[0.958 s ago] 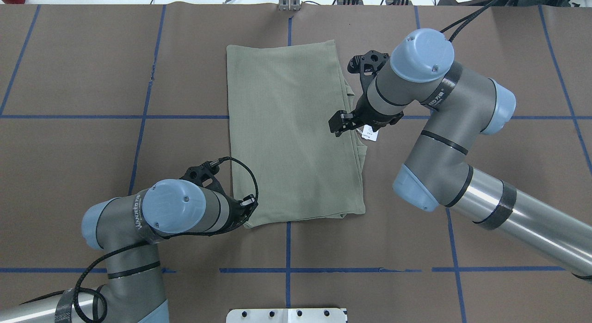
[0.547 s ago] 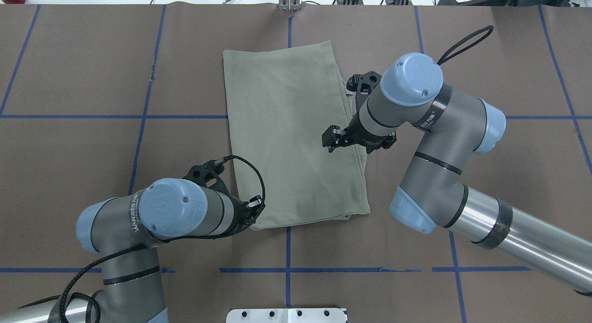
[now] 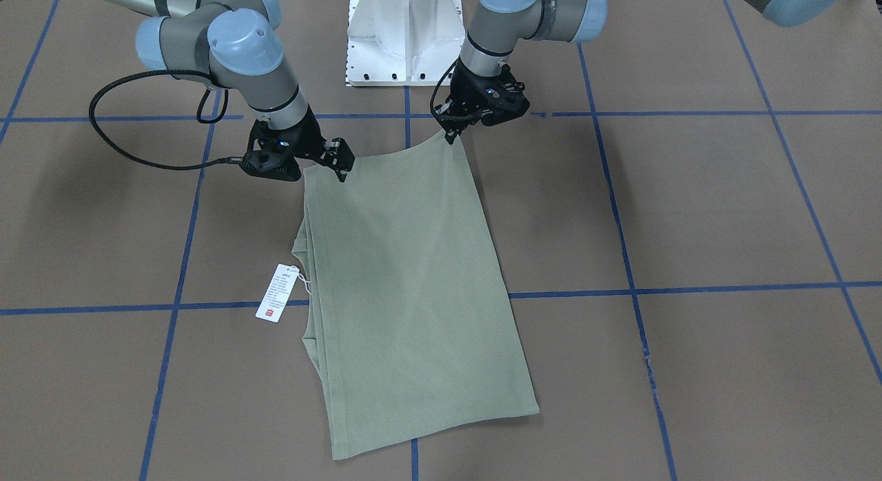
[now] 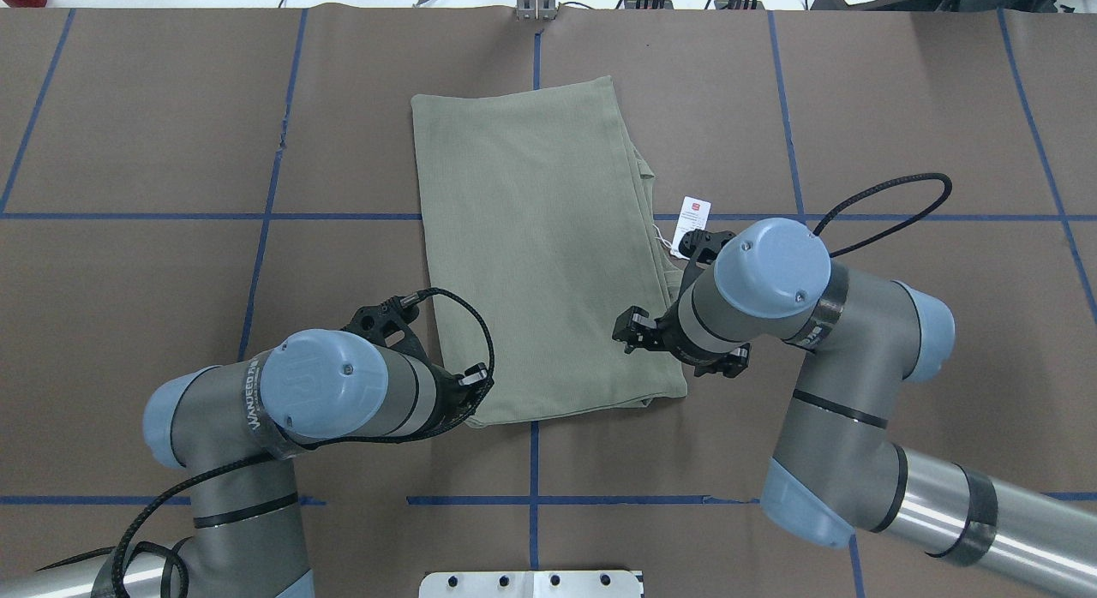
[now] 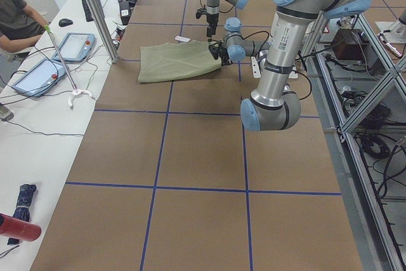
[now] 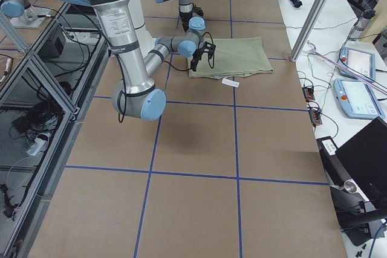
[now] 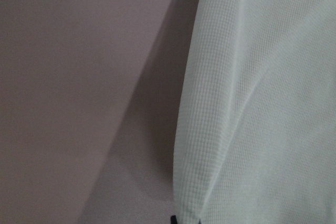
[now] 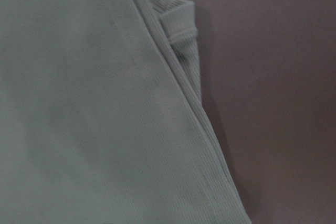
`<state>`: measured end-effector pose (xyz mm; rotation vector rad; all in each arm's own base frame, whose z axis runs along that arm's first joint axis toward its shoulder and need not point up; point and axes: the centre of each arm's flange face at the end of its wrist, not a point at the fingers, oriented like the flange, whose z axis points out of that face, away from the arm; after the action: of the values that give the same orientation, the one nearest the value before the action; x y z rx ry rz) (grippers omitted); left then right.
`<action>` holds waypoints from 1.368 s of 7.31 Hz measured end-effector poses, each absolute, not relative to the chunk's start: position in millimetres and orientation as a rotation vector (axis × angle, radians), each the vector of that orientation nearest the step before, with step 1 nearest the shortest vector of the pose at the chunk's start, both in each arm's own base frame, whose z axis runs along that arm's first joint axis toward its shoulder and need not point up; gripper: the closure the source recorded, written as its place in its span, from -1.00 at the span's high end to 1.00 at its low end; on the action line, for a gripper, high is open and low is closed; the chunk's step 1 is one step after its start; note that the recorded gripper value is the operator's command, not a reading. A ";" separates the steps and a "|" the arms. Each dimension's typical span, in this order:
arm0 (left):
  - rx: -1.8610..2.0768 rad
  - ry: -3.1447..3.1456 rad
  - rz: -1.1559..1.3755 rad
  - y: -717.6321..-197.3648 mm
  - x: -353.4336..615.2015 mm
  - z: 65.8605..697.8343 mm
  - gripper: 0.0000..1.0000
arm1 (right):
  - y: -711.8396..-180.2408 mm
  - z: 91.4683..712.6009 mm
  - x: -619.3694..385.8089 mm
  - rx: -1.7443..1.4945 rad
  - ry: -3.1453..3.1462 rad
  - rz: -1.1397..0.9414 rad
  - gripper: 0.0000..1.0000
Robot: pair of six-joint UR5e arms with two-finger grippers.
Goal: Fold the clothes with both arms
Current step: 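Press the right gripper down along the folded edge toward the robot, then grasp the shirt edge nearest the robot with both grippers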
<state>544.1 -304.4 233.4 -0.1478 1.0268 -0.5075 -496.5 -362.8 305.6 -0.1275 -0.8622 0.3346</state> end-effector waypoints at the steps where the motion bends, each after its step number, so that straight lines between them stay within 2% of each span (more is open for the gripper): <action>1: -0.148 1.026 -0.507 -304.6 544.7 234.1 -1.00 | -343.8 313.1 -506.4 -0.132 -0.841 0.380 1.00; 5: -0.148 1.026 -0.505 -304.4 546.5 236.3 -1.00 | -315.2 316.5 -531.6 -0.118 -0.816 0.421 1.00; 10: -0.150 1.022 -0.499 -300.8 549.2 237.6 -1.00 | -324.6 321.0 -542.2 -0.112 -0.803 0.425 1.00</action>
<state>549.2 -300.8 237.6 -0.1504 1.0220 -0.4994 -542.2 -324.6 321.0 -0.1124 -0.8033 0.4252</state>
